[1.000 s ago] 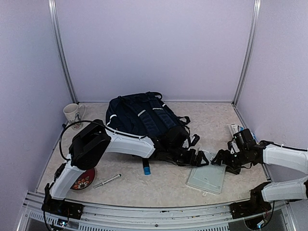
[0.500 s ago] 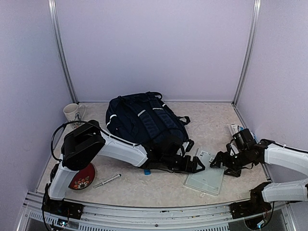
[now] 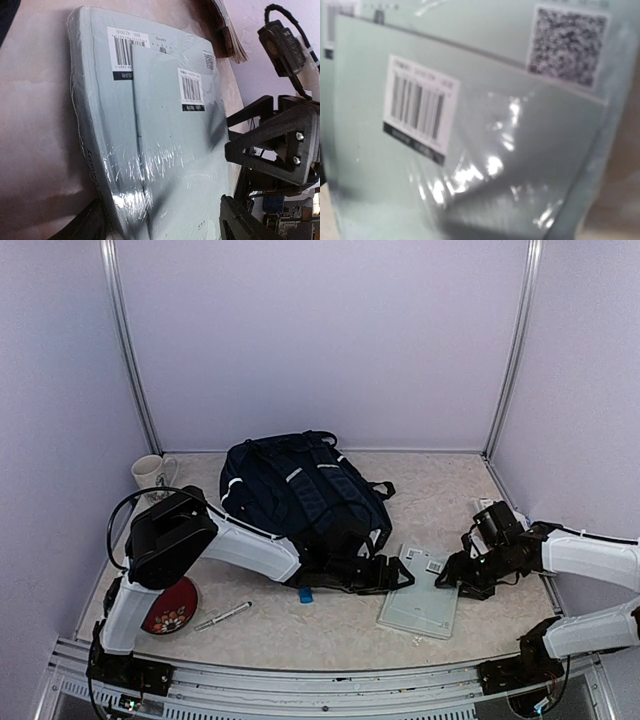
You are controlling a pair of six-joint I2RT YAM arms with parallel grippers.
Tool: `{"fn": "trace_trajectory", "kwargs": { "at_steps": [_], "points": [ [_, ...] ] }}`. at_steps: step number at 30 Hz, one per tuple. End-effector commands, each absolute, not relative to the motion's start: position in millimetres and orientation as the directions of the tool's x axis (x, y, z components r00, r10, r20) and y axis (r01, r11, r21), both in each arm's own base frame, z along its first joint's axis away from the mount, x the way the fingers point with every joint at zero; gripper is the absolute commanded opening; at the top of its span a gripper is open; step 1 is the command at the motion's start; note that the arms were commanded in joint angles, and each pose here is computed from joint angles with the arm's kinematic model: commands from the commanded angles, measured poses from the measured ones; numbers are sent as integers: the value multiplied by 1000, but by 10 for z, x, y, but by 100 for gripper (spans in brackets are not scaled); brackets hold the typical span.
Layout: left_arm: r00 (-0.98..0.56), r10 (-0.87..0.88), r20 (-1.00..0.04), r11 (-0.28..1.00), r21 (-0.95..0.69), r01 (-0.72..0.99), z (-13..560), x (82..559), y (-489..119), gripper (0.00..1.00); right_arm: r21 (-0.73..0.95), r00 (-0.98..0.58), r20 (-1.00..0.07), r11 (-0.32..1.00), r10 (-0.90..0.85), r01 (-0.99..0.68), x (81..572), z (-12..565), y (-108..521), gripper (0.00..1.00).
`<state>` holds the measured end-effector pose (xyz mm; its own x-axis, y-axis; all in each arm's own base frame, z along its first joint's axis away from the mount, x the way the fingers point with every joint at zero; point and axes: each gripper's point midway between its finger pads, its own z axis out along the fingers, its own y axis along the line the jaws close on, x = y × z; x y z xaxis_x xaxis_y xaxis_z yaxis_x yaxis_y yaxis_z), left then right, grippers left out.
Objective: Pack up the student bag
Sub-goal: Adjust the book at the center of the board.
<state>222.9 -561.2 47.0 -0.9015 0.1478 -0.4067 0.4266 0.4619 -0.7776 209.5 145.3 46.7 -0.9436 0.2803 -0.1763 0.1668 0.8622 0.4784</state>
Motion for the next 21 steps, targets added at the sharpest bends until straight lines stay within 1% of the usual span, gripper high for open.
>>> {"fn": "trace_trajectory", "kwargs": {
  "at_steps": [1,4,7,10,14,16,19,21],
  "points": [
    [-907,204,-369,391,-819,421,399,2027,-5839,75,677,-907,-372,727,198,-119,2482,1403,2143,60],
    [-910,191,-368,378,-828,414,420,2049,-5856,74,674,-893,-416,717,172,-176,2519,1616,2315,60],
    [-908,186,-375,368,-830,418,436,2071,-5900,73,645,-896,-410,749,171,-152,2546,1545,2340,60],
    [-906,191,-377,352,-836,421,444,2118,-5992,73,610,-894,-398,787,206,-90,2601,1430,2254,60],
    [-895,207,-394,308,-843,442,540,2202,-6192,73,498,-856,-478,864,198,-78,2791,1495,2080,60],
    [-890,219,-399,290,-844,450,569,2239,-6293,72,439,-855,-482,897,191,-47,2871,1447,1950,60],
    [-887,178,-425,272,-846,460,624,2363,-6410,72,431,-860,-479,901,176,-56,2958,1419,1942,60],
    [-896,160,-414,257,-859,443,607,2395,-6500,71,415,-855,-489,908,172,-54,3014,1417,1904,61]
  ]
}}
